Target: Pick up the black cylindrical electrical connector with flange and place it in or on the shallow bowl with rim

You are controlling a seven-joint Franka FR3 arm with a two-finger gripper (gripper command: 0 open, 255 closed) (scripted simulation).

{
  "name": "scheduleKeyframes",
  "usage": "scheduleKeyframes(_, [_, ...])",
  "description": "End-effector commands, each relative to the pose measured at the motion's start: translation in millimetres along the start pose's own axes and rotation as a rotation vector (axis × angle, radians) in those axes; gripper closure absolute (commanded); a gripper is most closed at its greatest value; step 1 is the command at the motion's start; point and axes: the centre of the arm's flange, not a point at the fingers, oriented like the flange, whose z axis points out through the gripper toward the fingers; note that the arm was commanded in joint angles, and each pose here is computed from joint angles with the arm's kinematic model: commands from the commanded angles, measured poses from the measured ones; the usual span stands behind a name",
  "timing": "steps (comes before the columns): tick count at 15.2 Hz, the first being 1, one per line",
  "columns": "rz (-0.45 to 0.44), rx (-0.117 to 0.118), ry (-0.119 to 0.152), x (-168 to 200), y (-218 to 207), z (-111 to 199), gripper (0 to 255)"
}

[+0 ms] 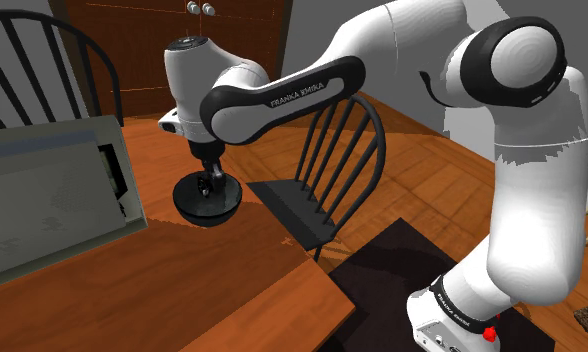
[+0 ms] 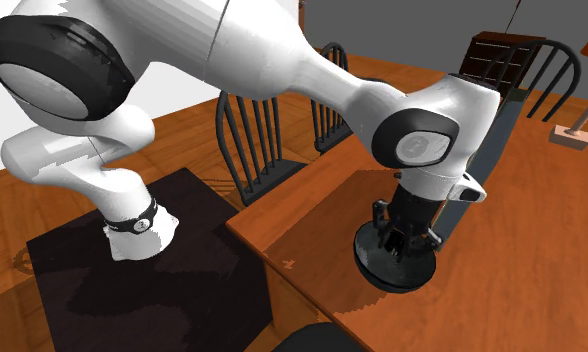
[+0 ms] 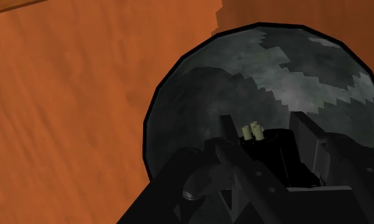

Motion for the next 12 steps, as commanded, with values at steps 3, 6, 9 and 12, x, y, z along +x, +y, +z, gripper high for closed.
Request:
scheduleKeyframes(3, [0.0,0.0,0.0,0.1,-0.1,0.1,255])
scheduleKeyframes(6, [0.0,0.0,0.0,0.1,-0.1,0.1,0])
scheduleKeyframes(9, [0.0,0.0,0.0,0.1,-0.1,0.1,0])
scheduleKeyframes(12, [0.0,0.0,0.0,0.1,-0.1,-39.4,0])
